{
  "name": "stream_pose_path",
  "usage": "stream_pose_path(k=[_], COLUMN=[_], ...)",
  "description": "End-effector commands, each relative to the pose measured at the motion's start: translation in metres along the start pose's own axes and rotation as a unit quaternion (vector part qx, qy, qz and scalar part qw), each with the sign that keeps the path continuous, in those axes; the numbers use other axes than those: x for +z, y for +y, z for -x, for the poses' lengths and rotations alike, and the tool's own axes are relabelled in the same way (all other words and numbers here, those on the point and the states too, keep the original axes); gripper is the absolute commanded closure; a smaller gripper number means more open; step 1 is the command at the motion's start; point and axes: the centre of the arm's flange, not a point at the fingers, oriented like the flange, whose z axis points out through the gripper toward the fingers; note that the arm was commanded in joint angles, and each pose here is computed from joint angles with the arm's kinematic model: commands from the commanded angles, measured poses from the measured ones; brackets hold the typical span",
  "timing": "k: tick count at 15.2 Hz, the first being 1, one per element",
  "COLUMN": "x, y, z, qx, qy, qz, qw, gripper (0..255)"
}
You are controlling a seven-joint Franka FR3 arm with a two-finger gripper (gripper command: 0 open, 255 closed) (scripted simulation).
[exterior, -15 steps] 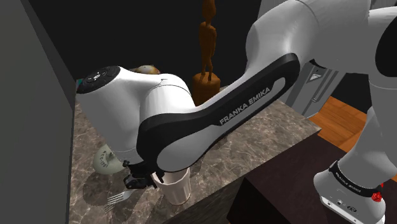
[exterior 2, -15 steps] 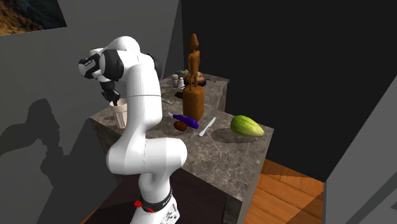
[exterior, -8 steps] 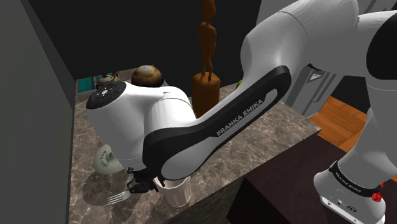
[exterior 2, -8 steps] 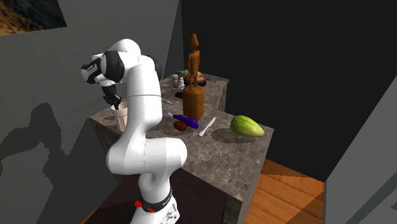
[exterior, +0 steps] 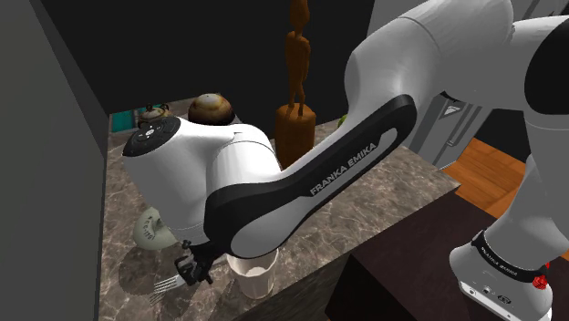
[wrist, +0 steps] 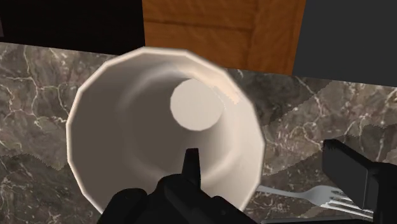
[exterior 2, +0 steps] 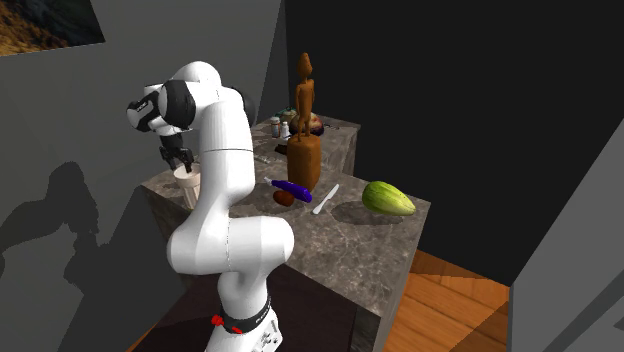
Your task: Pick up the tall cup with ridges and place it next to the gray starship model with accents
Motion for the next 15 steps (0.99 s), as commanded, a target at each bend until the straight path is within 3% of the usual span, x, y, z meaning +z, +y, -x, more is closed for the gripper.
stream_pose_path(k=[1, 3, 7, 15], x=[0.0, 0.0, -0.05, -0.05], y=[0.0, 0.0, 0.0, 0.0], z=[0.0, 0.0, 0.0, 0.0], qx=[0.0, 0.0, 0.0, 0.0], qy=[0.0, 0.0, 0.0, 0.0], qz=[0.0, 0.0, 0.0, 0.0], qw=[1.0, 1.0, 1.0, 1.0], gripper=[0, 0, 0, 0])
